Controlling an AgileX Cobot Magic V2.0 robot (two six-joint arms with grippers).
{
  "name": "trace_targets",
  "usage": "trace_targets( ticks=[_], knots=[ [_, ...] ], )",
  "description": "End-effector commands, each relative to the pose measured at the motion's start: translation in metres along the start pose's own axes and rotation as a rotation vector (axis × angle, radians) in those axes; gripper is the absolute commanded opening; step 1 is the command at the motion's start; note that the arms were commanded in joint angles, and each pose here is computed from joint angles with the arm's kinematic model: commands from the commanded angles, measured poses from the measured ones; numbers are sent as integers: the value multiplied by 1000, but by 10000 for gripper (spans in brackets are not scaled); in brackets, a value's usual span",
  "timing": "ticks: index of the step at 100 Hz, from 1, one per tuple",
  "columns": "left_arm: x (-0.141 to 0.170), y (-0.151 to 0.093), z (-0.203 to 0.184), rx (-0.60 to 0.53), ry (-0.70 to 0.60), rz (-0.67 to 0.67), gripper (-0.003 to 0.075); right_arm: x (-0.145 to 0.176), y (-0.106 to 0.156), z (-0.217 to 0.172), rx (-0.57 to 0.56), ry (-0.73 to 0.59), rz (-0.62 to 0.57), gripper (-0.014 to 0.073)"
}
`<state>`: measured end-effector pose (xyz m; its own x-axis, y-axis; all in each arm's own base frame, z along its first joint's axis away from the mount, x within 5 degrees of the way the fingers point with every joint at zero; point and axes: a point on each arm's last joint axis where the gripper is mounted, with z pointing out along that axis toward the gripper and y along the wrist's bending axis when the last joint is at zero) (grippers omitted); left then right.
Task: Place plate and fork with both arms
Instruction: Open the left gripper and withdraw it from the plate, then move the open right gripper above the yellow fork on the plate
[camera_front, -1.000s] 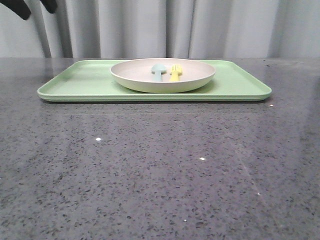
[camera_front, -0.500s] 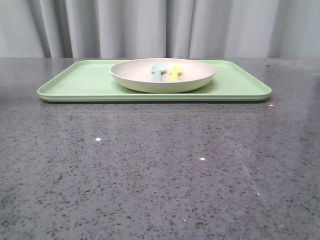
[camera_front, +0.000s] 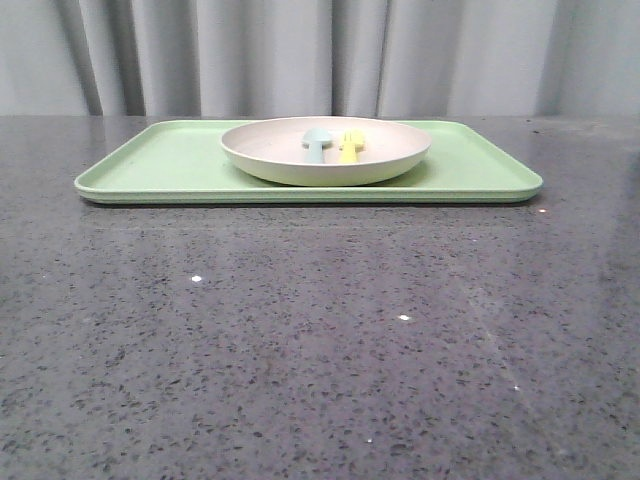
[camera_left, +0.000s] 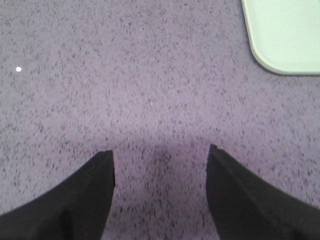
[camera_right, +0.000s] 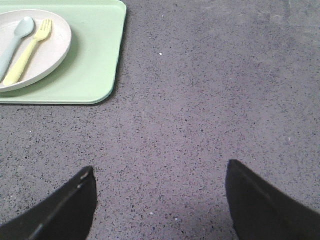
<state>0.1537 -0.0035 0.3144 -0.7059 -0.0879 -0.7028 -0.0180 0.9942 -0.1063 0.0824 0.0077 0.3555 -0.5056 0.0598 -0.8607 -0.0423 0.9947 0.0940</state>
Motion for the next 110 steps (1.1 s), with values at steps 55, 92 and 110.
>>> trace_targets(
  ticks=[55,92,110],
  knots=[
    [36,-1,-46,15,-239,0,399,-17,3,-5,-21,-111,19,542],
    [36,-1,-46,23,-241,-6,399,-86,10,12,-69,-124,58,541],
    [36,-1,-46,24,-241,-7,399,-122,13,45,-86,-80,73,541]
  ],
)
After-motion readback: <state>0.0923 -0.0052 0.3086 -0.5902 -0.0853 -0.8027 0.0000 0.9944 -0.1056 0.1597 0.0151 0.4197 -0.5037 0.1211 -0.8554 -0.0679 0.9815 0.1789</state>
